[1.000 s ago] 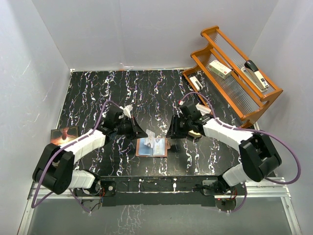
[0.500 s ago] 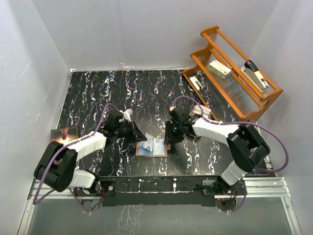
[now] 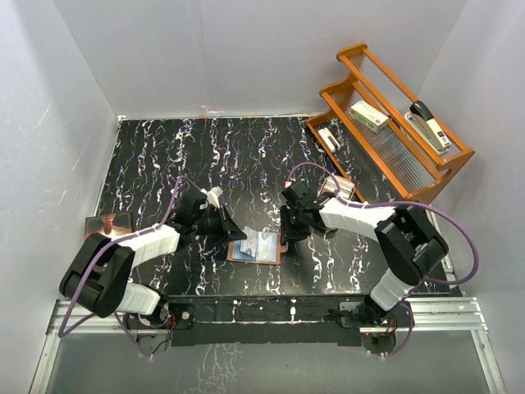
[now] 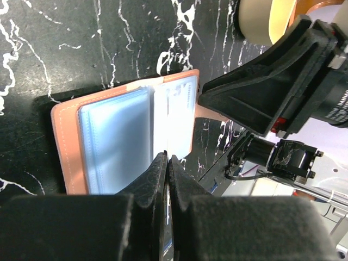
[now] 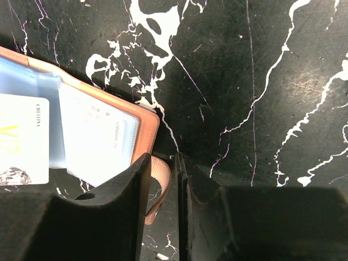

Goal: Put the credit cards into the card holder
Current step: Insert the credit card into the card holder.

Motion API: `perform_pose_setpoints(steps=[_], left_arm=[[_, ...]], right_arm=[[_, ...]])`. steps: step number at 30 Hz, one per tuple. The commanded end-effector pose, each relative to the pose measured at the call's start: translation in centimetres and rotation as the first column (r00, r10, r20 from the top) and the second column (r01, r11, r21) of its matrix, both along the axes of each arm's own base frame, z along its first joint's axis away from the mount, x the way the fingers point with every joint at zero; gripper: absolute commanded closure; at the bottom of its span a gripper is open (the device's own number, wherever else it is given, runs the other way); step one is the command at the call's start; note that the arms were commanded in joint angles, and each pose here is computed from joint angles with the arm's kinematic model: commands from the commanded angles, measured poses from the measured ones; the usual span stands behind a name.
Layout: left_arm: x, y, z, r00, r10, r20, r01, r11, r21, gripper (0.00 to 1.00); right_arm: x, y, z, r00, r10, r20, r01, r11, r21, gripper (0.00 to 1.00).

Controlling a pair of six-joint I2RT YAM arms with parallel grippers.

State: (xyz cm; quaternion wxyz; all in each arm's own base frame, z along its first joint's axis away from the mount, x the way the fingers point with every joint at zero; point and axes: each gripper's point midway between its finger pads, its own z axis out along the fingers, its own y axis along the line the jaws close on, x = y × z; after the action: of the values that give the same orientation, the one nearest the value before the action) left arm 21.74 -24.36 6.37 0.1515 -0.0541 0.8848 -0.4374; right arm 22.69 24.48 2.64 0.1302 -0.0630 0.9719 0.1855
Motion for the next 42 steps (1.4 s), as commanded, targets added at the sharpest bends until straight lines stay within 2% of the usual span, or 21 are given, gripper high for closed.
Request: perform_pose_setpoints(steps=[1, 31, 37, 42], left_arm=[[-0.2, -0.2, -0.4, 1.0, -0.02, 0.005, 0.02, 1.0, -0.01, 1.0], [-0.1, -0.5, -2.6, 1.0, -0.023, -0.003, 0.023, 0.999, -0.024, 1.0], [0.1, -0.5, -2.9, 1.0, -0.021, -0.003, 0.021, 1.0, -0.022, 1.0], [0.0, -0.5, -3.1, 1.0, -0.021, -0.004, 0.021, 1.0, -0.021, 1.0]], right_arm=[[0.6, 0.1, 0.0, 0.999, 0.001, 0.038, -0.001, 1.0, -0.015, 0.78], [0.2, -0.5, -0.1, 1.0, 0.007, 0.027, -0.006, 0.999, -0.046, 0.79], [1.1, 0.7, 3.3, 0.997, -0.008, 0.072, 0.007, 1.0, 0.009, 0.72], [1.2, 1.1, 4.4, 0.996, -0.021, 0.086, 0.019, 1.0, 0.022, 0.69]])
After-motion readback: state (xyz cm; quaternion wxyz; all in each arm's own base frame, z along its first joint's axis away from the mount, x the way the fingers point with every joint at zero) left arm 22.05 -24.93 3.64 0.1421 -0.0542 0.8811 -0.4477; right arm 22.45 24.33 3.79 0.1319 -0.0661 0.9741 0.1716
